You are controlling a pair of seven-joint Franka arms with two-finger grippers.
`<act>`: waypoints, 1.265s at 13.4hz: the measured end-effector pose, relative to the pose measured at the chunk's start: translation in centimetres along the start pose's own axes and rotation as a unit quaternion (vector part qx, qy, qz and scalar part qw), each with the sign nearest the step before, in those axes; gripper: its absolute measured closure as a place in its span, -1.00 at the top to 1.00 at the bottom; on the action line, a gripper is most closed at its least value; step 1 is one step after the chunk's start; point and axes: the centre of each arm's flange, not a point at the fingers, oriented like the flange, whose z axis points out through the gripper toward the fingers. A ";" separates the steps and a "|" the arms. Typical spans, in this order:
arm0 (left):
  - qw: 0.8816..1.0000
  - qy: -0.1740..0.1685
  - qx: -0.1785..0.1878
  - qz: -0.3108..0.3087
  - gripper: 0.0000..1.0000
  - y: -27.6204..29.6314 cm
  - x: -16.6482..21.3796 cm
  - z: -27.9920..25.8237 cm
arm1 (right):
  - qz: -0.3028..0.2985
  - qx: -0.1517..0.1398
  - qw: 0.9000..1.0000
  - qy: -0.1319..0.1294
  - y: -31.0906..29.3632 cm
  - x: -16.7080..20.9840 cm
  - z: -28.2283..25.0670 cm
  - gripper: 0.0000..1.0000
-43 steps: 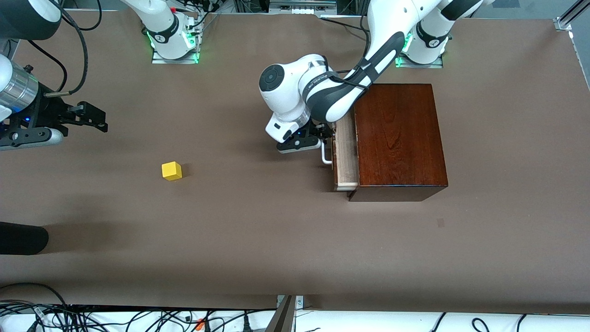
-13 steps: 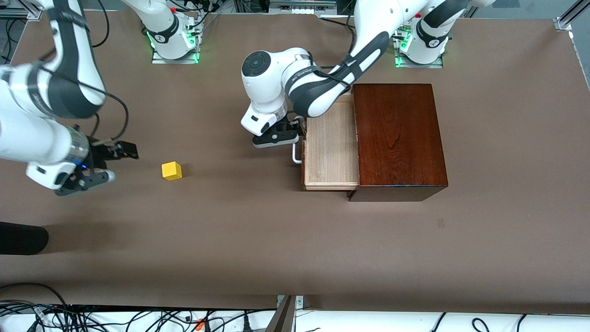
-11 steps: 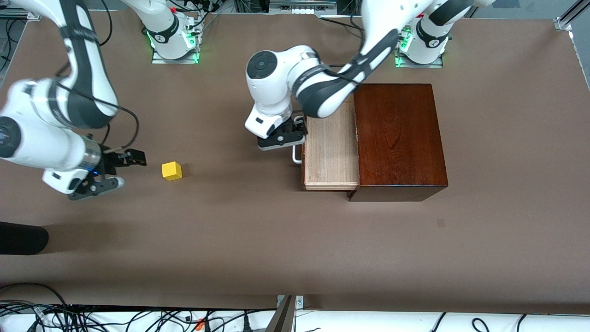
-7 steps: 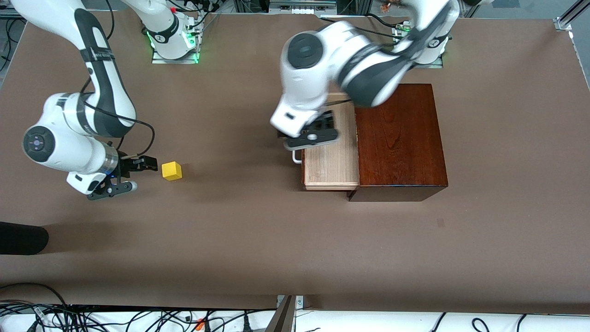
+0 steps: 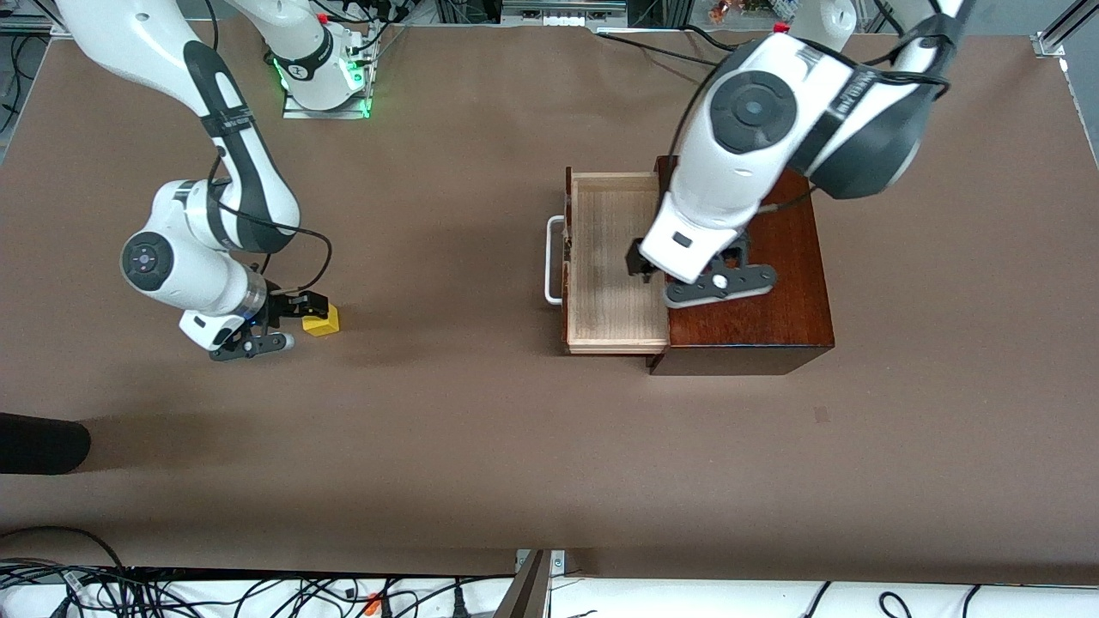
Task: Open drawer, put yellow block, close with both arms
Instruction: 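Grasp the yellow cube with the right gripper while the left gripper withdraws, then lift the yellow cube with the right gripper and carry it over the drawer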
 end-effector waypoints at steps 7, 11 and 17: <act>0.999 -0.013 -0.028 0.042 1.00 -13.5 4.8 -2.7 | 0.004 -0.009 1.000 0.008 -0.5 -1.9 3.8 0.97; 0.998 -0.002 -0.025 0.050 1.00 -21.7 4.8 -5.1 | 0.004 -0.009 1.000 0.008 -0.4 -2.0 4.1 0.53; 0.997 -0.016 -0.019 0.078 1.00 -27.2 2.5 -9.5 | -0.005 -0.010 1.000 0.011 -0.4 -1.8 3.9 0.10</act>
